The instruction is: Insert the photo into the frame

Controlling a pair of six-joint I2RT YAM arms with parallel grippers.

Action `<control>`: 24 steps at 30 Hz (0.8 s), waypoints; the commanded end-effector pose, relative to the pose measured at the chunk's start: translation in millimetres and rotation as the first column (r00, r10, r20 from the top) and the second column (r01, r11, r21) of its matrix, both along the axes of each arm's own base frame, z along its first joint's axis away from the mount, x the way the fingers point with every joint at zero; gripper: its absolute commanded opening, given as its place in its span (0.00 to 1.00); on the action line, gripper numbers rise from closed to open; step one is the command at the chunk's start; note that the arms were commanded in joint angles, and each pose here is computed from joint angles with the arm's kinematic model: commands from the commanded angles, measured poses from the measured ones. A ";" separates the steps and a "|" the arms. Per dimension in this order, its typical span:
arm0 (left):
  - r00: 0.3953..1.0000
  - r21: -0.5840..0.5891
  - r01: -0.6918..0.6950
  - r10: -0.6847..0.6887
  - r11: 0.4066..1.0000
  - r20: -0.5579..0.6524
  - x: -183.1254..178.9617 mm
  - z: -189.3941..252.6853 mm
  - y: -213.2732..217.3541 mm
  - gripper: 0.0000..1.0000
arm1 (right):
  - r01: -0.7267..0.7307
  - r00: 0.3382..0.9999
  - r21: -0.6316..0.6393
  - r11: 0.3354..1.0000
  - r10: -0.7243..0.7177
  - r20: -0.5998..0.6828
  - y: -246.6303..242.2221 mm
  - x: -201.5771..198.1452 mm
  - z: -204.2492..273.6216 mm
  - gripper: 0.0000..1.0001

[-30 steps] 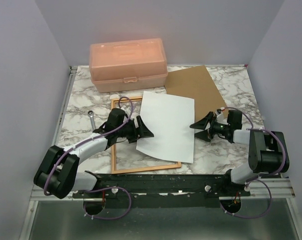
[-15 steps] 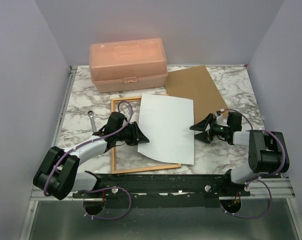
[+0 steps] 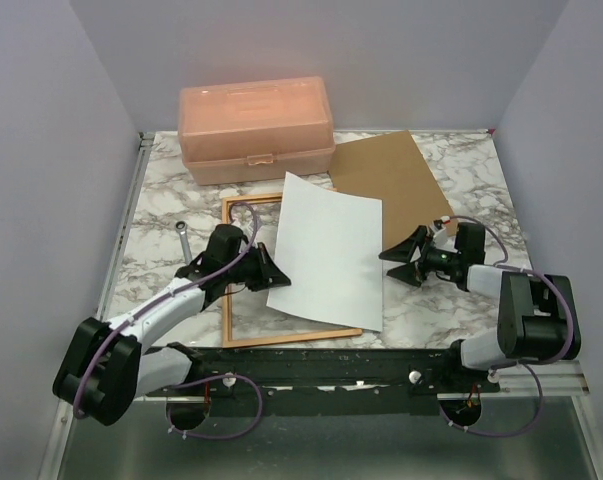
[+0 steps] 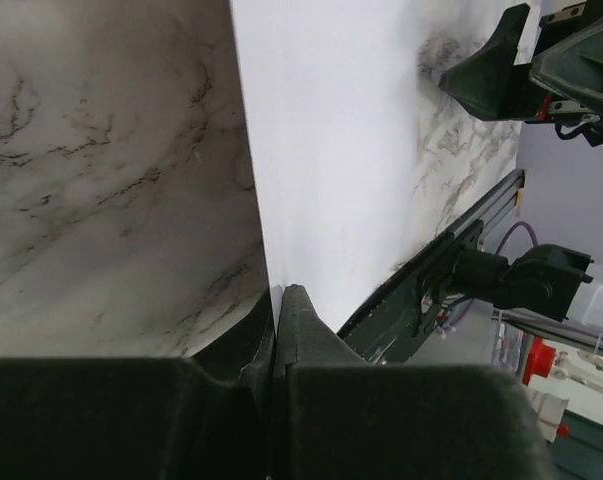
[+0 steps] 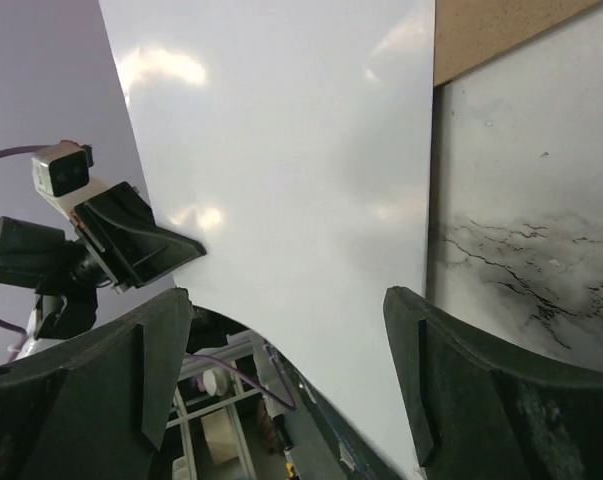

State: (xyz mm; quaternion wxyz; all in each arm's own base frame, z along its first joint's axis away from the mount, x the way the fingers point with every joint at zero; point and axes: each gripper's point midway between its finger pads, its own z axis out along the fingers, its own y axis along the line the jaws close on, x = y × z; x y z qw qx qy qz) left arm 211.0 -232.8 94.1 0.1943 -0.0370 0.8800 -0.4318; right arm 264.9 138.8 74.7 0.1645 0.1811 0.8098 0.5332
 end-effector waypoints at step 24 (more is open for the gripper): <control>0.736 -0.211 -0.110 0.223 0.971 0.639 -25.2 237.9 55.2 0.00 | -0.081 0.991 -0.476 0.875 0.120 0.052 43.7 8.1 13.8 0.96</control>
